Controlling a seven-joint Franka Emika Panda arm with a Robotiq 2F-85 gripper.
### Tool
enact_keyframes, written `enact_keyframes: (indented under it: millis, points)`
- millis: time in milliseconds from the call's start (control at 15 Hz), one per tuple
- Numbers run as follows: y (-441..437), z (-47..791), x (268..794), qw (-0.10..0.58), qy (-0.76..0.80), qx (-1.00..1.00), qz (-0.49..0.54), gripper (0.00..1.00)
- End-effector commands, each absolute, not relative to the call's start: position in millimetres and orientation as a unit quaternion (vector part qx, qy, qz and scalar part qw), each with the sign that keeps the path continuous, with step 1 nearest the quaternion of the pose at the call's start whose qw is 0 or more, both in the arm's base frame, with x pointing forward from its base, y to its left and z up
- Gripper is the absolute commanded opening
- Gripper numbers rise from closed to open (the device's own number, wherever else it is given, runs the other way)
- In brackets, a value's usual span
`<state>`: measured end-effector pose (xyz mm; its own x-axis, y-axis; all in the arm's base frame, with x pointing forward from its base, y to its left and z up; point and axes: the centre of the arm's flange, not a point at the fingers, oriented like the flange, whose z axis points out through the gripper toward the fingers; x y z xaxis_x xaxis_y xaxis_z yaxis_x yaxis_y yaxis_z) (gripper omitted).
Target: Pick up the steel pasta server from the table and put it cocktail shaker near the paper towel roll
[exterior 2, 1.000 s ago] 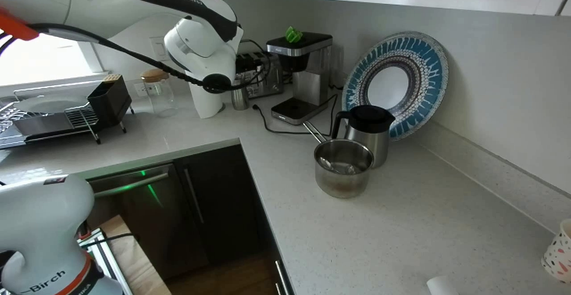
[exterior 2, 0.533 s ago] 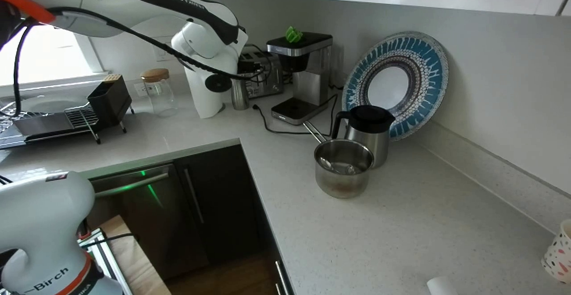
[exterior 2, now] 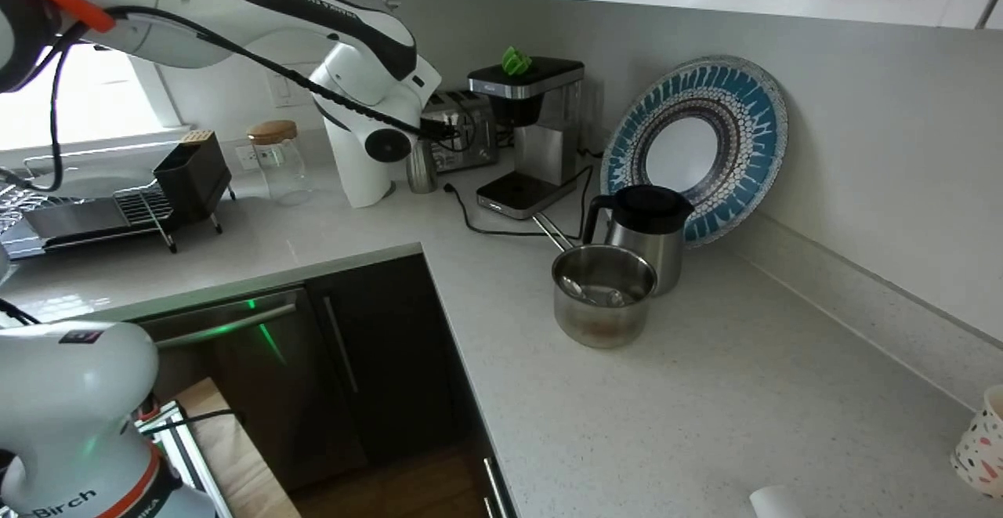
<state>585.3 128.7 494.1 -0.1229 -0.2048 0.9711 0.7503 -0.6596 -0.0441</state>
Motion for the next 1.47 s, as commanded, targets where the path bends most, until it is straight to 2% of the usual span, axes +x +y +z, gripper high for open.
enact_keyframes:
  millis: [0, 400, 1000, 1400]
  points:
    - [161, 486, 642, 0.364, -0.222, -0.583, -0.692, 0.01]
    - [199, 480, 685, 0.361, -0.218, -0.589, -0.690, 0.01]
    - [236, 446, 713, 0.372, -0.212, -0.603, -0.674, 0.01]
    - [237, 417, 726, 0.346, -0.205, -0.653, -0.642, 0.01]
